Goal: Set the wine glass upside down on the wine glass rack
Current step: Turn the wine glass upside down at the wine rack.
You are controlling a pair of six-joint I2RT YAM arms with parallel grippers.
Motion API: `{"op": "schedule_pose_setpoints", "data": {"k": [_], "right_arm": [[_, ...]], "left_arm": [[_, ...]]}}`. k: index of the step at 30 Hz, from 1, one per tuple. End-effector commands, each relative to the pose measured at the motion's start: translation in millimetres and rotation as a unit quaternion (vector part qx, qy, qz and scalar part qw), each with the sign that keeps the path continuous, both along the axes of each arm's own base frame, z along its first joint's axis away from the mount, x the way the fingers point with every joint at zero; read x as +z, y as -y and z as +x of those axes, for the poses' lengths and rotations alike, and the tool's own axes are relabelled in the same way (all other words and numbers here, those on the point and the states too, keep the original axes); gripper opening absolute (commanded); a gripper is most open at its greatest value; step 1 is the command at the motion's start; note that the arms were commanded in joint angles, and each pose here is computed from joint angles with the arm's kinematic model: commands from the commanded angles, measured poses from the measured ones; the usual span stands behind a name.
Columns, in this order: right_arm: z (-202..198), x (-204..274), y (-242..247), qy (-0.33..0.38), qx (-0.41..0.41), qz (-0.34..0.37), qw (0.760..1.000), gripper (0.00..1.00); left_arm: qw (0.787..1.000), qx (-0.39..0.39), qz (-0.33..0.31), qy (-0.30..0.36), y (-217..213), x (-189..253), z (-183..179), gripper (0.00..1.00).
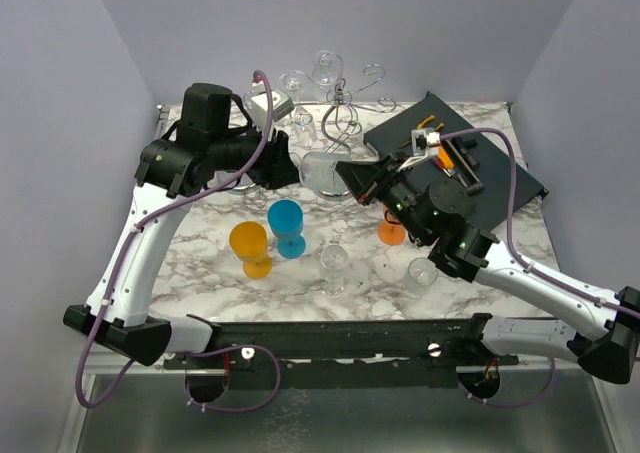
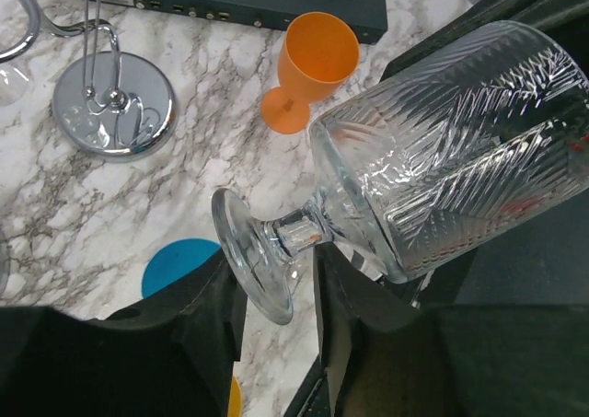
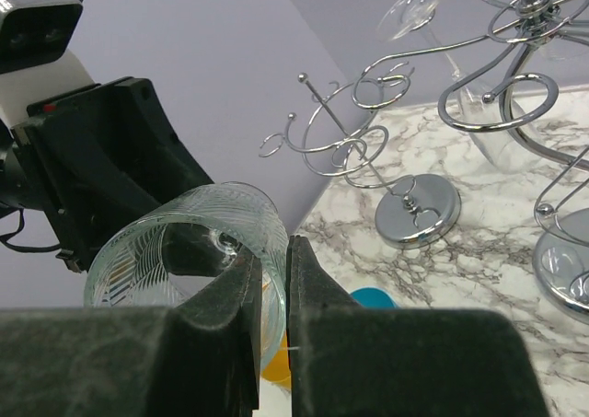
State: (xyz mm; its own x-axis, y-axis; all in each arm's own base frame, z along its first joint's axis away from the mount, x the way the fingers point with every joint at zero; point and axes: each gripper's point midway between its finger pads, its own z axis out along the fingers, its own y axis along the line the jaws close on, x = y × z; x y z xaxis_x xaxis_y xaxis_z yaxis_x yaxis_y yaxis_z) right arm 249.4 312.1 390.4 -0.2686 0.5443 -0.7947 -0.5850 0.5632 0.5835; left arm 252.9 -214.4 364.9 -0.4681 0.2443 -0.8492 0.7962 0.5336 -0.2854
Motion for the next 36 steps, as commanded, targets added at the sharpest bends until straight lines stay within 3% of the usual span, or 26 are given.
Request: {"op": "schedule_pose_setpoints", "data": {"k": [1, 5, 7, 11, 19, 23, 30, 36], "right_arm": [[-14, 27, -14, 0.027, 0.051, 0.064, 0.996, 0.00], [-15, 15, -24, 0.018, 0.069, 0.051, 0.996, 0.01], [-15, 8, -25, 0.008, 0.071, 0.037, 0.997, 0.19], [-20, -9, -17, -0.013, 0.067, 0.012, 0.998, 0.52], [-36, -48, 3, -0.061, 0.073, -0.080, 0.992, 0.99], [-42, -55, 13, -0.063, 0.076, -0.129, 0.987, 1.00], [-44, -13, -24, 0.026, 0.141, -0.112, 0.983, 1.00], [-33, -15, -57, 0.105, 0.167, -0.101, 0.975, 1.00]], "left_arm": [[0.999, -0.035, -0.018, 0.031, 5, 15, -10, 0.32], [0.997, -0.048, -0.013, 0.056, 4, 20, -10, 0.10], [0.995, -0.047, 0.004, 0.087, 0, 21, -5, 0.00], [0.984, -0.034, 0.047, 0.166, -12, 29, 11, 0.00], [0.925, -0.044, 0.133, 0.352, -33, 52, 34, 0.00], [0.872, -0.053, 0.180, 0.452, -42, 68, 42, 0.00], [0.802, -0.074, 0.182, 0.564, -35, 95, 34, 0.00], [0.734, -0.108, 0.206, 0.638, -30, 94, 19, 0.00]]}}
